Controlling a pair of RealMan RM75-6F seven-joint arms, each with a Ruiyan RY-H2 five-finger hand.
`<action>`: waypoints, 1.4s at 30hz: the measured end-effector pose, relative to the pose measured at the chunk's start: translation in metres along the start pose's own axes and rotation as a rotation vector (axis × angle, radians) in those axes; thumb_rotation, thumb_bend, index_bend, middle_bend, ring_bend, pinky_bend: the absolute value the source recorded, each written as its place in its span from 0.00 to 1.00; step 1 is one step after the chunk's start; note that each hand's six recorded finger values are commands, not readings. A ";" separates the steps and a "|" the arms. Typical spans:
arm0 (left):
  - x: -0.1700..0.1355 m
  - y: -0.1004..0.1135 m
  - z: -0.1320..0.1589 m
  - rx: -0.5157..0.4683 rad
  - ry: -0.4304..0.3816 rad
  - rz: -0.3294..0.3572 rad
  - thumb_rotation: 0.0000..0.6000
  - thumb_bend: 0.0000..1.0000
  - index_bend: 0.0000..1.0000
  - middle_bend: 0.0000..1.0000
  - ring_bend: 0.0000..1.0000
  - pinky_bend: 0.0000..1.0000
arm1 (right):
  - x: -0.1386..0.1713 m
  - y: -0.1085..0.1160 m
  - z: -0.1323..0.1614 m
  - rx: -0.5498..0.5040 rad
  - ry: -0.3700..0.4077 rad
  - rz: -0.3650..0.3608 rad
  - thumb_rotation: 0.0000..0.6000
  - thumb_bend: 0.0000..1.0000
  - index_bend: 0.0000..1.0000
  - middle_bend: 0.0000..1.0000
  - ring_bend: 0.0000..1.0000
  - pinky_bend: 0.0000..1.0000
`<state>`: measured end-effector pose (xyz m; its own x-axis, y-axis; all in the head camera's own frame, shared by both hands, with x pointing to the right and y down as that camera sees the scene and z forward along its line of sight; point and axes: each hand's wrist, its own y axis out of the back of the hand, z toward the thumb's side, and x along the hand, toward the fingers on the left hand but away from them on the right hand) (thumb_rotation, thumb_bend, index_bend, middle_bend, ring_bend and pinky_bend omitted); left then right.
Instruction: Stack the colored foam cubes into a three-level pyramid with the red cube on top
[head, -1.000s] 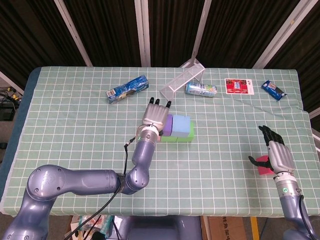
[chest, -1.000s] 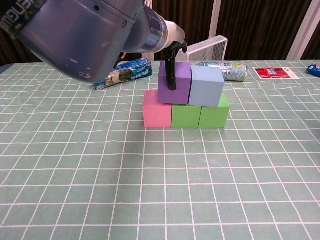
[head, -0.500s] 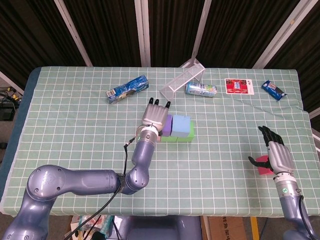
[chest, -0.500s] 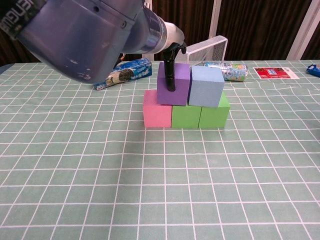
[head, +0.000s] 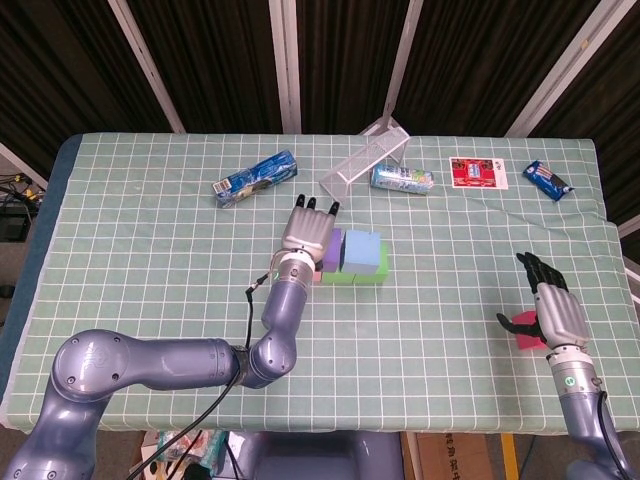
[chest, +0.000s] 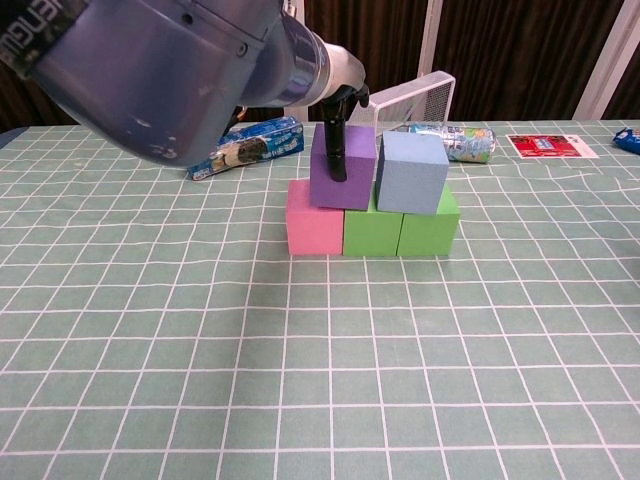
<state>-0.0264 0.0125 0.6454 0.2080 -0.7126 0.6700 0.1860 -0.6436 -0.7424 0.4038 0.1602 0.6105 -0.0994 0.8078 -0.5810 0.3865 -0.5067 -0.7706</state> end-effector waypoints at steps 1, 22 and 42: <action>0.000 0.000 0.000 -0.001 0.000 0.000 1.00 0.19 0.00 0.34 0.08 0.03 | 0.000 0.000 0.000 0.000 0.000 0.000 1.00 0.26 0.00 0.00 0.00 0.00; -0.001 0.000 -0.003 -0.007 0.001 -0.006 1.00 0.15 0.00 0.30 0.08 0.03 | 0.000 -0.001 -0.001 0.004 -0.002 0.002 1.00 0.26 0.00 0.00 0.00 0.00; -0.015 0.008 -0.016 -0.027 -0.023 -0.021 1.00 0.01 0.00 0.17 0.03 0.03 | 0.002 -0.001 0.001 0.007 0.005 0.000 1.00 0.26 0.00 0.00 0.00 0.00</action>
<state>-0.0437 0.0140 0.6296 0.2264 -0.6928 0.6847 0.1643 -0.6657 -0.7279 0.4026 0.1618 0.6099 -0.0949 0.8092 -0.5799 0.3800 -0.5090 -0.7724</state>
